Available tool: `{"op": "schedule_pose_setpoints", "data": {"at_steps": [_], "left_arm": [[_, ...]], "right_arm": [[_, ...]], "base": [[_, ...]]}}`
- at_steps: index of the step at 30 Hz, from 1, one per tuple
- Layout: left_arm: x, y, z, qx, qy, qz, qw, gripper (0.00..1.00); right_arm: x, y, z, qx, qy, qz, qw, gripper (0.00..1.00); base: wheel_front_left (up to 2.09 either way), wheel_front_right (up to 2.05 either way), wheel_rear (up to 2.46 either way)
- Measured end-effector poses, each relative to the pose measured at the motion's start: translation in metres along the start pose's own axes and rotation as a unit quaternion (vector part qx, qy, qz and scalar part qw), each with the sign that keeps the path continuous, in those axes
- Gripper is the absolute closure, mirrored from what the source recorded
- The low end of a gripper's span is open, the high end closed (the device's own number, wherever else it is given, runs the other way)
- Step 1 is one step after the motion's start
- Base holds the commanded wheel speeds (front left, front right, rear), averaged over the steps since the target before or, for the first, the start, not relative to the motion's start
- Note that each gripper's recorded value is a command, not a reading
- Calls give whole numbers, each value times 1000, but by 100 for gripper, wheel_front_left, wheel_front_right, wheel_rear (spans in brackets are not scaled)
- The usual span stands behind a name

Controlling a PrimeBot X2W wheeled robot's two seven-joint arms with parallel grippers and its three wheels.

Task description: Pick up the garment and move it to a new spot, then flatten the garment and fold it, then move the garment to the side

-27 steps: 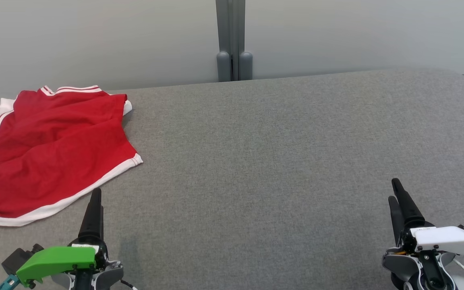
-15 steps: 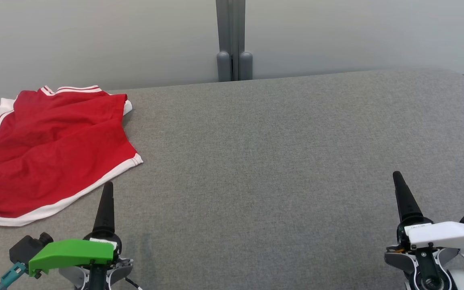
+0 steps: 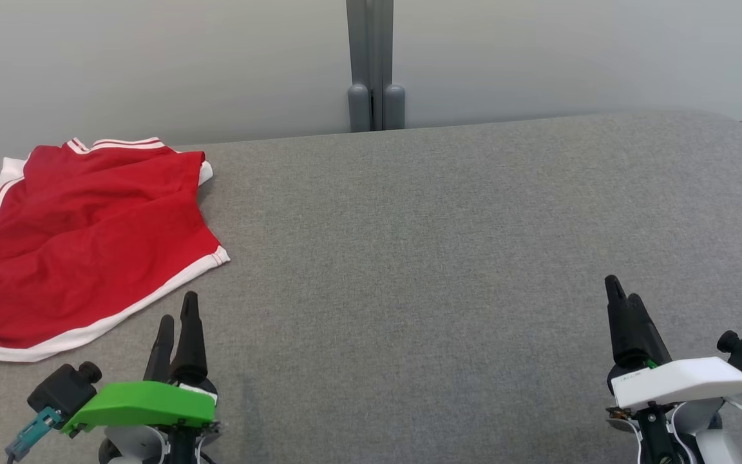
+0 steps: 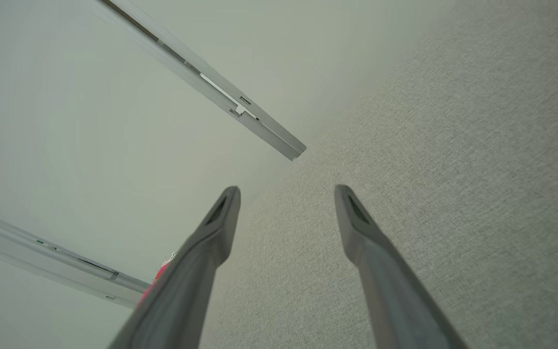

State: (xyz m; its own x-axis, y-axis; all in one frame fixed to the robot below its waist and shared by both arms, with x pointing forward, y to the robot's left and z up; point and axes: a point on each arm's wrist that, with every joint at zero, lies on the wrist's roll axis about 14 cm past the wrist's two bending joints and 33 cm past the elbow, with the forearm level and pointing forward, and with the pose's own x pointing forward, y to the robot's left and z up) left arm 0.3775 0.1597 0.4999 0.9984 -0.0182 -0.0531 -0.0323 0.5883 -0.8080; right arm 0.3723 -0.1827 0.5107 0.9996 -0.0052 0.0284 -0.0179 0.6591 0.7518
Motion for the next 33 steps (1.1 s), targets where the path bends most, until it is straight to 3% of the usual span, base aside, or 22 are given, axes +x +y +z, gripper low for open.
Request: {"op": "schedule_pose_setpoints", "data": {"at_steps": [16,33], "left_arm": [[-4,-6,-9,157,-1,-11,987,0],[-9,2,-19,248,4,-7,969,0]], "right_arm": [[-4,7,-8,-110,6,19,994,0],[-6,13,-17,-203,11,39,978,0]], "base": [[0,0,0],[0,0,0]]}}
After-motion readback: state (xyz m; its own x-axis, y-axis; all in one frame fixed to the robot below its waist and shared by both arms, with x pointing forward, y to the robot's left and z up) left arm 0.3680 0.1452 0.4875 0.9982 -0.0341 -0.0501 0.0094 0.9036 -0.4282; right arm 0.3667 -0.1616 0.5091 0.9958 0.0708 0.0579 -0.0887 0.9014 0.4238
